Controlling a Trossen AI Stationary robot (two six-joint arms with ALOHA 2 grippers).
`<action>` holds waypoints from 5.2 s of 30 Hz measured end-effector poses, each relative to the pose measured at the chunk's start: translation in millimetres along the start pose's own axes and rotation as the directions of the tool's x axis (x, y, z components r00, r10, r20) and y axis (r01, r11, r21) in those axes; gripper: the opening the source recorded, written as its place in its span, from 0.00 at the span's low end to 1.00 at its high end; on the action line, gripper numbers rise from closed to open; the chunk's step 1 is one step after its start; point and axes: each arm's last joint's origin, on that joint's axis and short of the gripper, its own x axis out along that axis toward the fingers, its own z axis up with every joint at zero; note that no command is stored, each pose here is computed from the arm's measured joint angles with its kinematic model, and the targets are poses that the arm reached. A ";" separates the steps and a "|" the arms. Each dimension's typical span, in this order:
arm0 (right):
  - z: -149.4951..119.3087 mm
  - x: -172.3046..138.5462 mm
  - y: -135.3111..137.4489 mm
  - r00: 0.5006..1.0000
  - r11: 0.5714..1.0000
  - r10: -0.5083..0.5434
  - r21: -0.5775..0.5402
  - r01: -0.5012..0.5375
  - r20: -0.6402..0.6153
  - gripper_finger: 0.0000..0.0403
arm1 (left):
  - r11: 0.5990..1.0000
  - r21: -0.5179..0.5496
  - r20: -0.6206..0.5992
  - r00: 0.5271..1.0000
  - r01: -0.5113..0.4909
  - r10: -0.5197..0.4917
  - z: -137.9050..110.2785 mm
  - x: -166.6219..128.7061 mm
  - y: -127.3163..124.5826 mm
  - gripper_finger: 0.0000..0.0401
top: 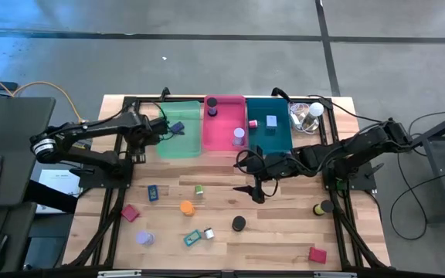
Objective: Pick & Place Office items
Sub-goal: Put the purple digital clock into the green bin, then put the green hourglass into the pink bin
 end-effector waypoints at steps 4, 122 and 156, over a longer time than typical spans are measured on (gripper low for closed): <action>0.1 0.0 0.0 1.000 1.000 -0.001 0.000 0.001 0.001 0.90 | 0.995 -0.093 -0.007 1.000 -0.030 0.030 -3.0 -32.1 11.9 0.36; -7.9 32.4 7.4 0.983 0.970 0.181 -0.159 -0.181 -0.016 0.90 | 0.967 -0.116 0.821 0.570 0.227 -0.035 17.1 -169.3 -116.8 0.67; -45.2 -74.5 29.9 0.406 0.595 -0.132 0.255 0.762 -0.904 0.90 | 0.955 -0.135 0.832 0.553 0.264 -0.035 18.3 -171.0 -117.3 0.67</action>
